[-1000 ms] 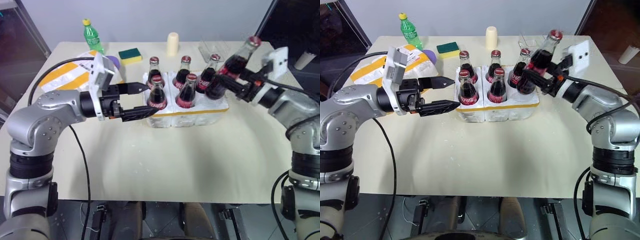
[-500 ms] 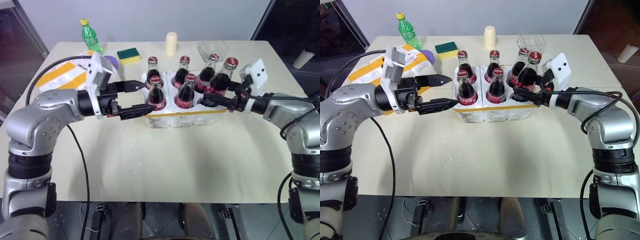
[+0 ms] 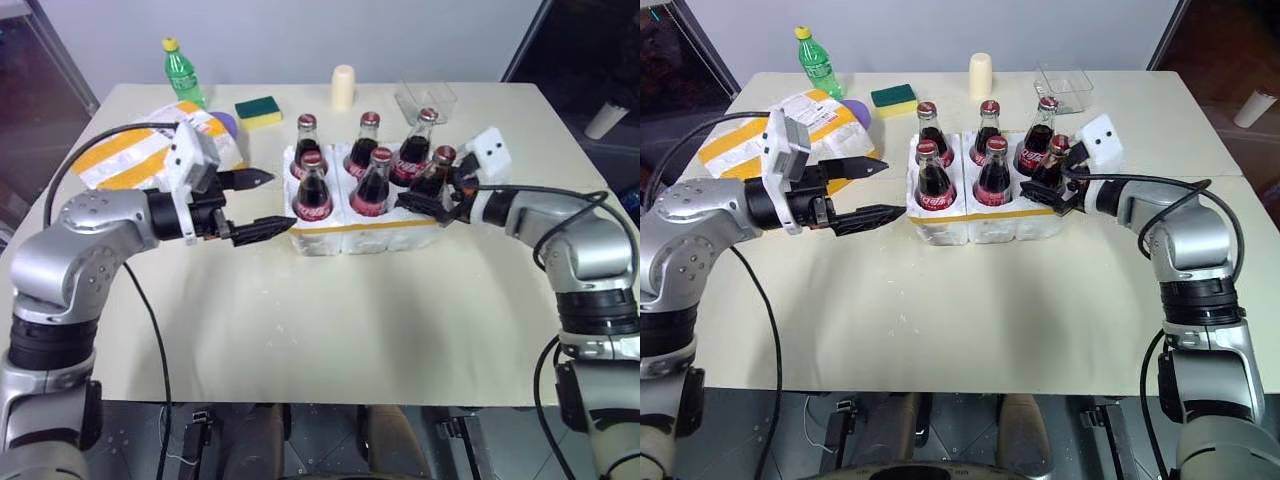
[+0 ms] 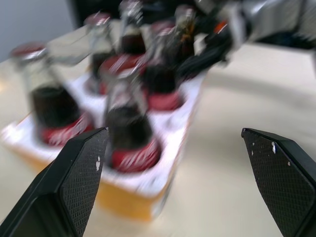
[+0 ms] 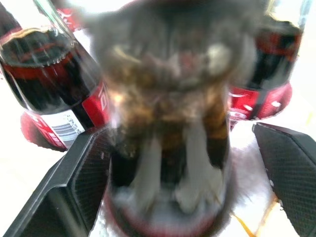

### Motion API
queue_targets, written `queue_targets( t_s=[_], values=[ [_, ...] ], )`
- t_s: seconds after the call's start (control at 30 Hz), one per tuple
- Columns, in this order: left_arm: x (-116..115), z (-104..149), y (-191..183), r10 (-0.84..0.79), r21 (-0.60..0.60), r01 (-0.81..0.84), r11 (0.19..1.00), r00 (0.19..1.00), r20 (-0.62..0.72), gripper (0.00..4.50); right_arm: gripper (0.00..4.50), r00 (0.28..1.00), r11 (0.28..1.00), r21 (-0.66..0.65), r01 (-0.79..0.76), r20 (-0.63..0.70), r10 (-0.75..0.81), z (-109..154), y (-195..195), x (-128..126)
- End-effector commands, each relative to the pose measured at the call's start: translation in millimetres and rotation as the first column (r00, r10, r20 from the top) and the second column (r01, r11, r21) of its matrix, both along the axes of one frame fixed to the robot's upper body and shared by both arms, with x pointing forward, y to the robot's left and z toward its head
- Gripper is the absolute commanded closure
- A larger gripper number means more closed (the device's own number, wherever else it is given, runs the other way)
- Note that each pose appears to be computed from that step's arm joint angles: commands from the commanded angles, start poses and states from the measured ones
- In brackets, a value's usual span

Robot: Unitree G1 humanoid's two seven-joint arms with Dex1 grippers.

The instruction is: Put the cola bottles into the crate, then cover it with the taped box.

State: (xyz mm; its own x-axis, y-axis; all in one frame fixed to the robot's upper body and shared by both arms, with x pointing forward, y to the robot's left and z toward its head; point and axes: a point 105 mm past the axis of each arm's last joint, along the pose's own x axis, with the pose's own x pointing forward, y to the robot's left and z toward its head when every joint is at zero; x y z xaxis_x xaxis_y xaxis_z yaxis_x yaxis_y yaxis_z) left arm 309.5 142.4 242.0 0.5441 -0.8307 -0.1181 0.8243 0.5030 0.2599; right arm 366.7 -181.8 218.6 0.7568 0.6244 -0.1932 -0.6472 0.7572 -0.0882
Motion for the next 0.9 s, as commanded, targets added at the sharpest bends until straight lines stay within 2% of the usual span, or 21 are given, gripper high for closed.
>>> queue_targets(
  t_s=[0.03, 0.1, 0.2, 0.33, 0.43, 0.57, 0.73, 0.9],
  values=[
    [6.9, 21.6, 39.7, 0.212, 0.064, -0.227, 0.972, 0.959, 0.187, 0.00, 0.02, 0.990, 0.995, 0.069, -0.073, 0.122, 0.064, 53.7, -3.6, -25.0],
    [10.5, 23.3, 70.4, 0.340, 0.098, -0.374, 0.922, 0.906, 0.254, 0.00, 0.02, 0.988, 0.994, 0.087, -0.068, 0.141, 0.055, 69.5, -12.8, -33.2],
    [13.6, 21.0, 116.9, 0.480, 0.179, -0.571, 0.801, 0.792, 0.377, 0.00, 0.02, 0.987, 0.996, 0.070, -0.062, 0.149, 0.051, 80.2, -25.8, -43.3],
    [10.7, 3.3, 190.6, 0.567, 0.342, -0.785, 0.517, 0.613, 0.549, 0.00, 0.02, 0.989, 0.999, 0.014, -0.047, 0.144, 0.045, 79.6, -36.6, -53.3],
    [9.8, -19.9, 225.7, 0.565, 0.428, -0.831, 0.356, 0.556, 0.609, 0.00, 0.02, 0.987, 0.998, -0.013, -0.067, 0.145, 0.069, 76.2, -35.9, -61.7],
    [19.1, -46.4, 234.8, 0.547, 0.454, -0.834, 0.312, 0.549, 0.632, 0.00, 0.02, 0.987, 0.997, -0.011, -0.077, 0.143, 0.078, 73.0, -34.8, -68.0],
    [31.5, -77.3, 248.6, 0.536, 0.486, -0.846, 0.218, 0.520, 0.665, 0.00, 0.02, 0.986, 0.999, 0.000, -0.050, 0.158, 0.050, 74.0, -38.7, -71.1],
    [52.0, -93.1, 243.1, 0.527, 0.474, -0.855, 0.211, 0.508, 0.681, 0.00, 0.02, 0.986, 1.000, 0.015, -0.011, 0.169, 0.009, 76.5, -46.7, -75.2]
  ],
)
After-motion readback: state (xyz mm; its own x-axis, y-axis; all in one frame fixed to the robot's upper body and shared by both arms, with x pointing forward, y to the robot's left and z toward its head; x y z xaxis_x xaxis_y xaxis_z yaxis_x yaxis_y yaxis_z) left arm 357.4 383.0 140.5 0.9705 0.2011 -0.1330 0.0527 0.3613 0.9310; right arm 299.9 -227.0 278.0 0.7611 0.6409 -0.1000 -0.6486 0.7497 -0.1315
